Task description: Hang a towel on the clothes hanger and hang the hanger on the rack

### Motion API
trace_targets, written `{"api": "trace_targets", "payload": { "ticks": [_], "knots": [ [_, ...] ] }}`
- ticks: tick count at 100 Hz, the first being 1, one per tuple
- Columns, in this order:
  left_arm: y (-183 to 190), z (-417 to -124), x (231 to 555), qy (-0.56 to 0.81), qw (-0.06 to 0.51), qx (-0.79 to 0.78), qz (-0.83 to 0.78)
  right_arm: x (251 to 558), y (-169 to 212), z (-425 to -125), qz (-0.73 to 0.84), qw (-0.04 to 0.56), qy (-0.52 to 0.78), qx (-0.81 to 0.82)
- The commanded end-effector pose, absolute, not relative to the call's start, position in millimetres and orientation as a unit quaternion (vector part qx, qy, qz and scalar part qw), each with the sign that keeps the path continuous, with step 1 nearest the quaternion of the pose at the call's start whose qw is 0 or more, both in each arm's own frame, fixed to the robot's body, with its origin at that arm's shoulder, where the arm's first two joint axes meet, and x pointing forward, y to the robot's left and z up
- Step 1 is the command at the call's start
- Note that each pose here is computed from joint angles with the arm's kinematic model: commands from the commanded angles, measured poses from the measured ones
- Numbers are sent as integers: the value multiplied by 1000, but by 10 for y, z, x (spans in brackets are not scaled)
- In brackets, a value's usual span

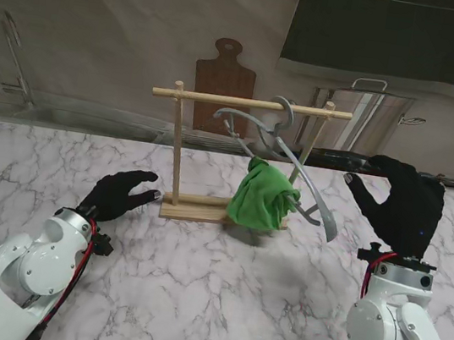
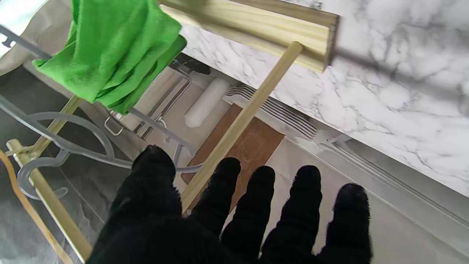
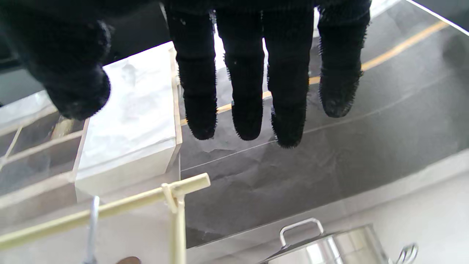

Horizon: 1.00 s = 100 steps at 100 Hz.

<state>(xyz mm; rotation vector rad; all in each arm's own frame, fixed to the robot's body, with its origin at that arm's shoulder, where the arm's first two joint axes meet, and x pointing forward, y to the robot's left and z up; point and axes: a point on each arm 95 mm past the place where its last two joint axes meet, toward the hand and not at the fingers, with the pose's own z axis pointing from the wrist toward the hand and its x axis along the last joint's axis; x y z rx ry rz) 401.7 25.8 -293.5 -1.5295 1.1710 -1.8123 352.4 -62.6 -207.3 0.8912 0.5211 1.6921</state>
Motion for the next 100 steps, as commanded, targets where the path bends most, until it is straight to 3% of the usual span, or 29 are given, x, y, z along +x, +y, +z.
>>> {"api": "trace_targets", "payload": {
  "ticks": [1, 12, 26, 65, 100],
  "knots": [
    [182, -2932, 3966, 428, 231, -559, -671, 3439, -592, -2151, 723, 520, 215, 400],
    [134, -2914, 3915, 417, 213, -558, -685, 3322, -501, -2182, 766, 447, 187, 422],
    [73, -2884, 3864, 405, 194, -555, -700, 3210, -355, -2193, 798, 404, 189, 406],
    [10, -2845, 3793, 386, 163, -549, -723, 3105, 264, -2329, 829, 237, 290, 415],
    [35, -2881, 3793, 392, 168, -551, -718, 3294, 218, -2439, 807, 281, 301, 423]
  ]
}}
